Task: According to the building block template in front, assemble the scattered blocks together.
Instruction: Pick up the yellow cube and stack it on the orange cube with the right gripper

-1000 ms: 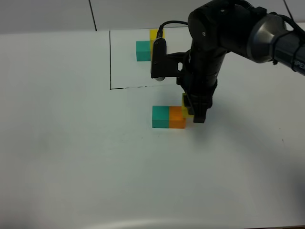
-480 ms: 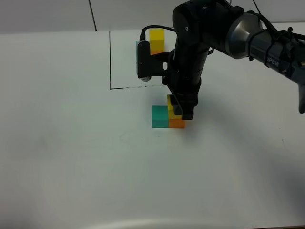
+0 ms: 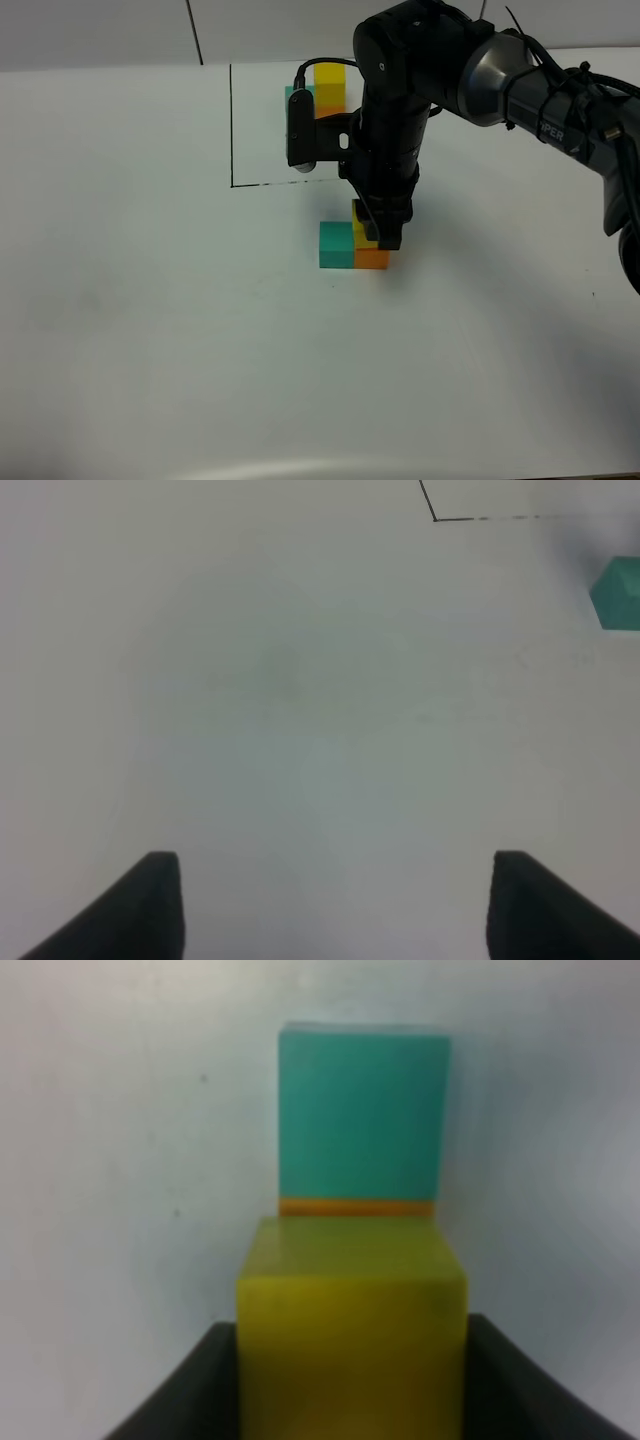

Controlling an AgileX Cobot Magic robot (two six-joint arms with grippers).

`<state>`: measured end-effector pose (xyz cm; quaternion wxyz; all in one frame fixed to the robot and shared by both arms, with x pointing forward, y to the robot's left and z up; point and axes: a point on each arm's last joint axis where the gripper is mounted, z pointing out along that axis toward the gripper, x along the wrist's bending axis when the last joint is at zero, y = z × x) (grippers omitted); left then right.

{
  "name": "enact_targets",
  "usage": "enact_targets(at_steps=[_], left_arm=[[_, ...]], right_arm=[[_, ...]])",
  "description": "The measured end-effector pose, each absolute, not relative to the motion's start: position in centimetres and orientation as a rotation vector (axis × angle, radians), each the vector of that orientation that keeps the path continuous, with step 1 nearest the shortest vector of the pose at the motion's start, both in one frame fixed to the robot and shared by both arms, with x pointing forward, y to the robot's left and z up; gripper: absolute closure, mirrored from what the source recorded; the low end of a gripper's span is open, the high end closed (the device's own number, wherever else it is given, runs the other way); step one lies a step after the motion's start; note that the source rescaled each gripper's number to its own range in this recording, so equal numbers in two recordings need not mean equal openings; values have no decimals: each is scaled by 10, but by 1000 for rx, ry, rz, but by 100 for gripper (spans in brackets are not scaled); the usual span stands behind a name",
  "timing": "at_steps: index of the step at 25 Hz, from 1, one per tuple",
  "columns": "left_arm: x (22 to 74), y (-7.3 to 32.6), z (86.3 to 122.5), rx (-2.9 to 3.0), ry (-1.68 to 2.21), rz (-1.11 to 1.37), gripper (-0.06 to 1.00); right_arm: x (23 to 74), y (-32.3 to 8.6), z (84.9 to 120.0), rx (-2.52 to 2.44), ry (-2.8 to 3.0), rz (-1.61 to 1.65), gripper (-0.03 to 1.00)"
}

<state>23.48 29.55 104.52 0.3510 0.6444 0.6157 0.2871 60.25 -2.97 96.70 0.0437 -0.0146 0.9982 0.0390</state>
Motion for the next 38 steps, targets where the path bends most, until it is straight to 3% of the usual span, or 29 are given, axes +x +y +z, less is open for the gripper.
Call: enact_targets(at_steps=[38], left_arm=[[235, 295, 1045, 1668, 1594, 743, 55]], right_arm=[[614, -38, 954, 122, 3079, 173, 95]])
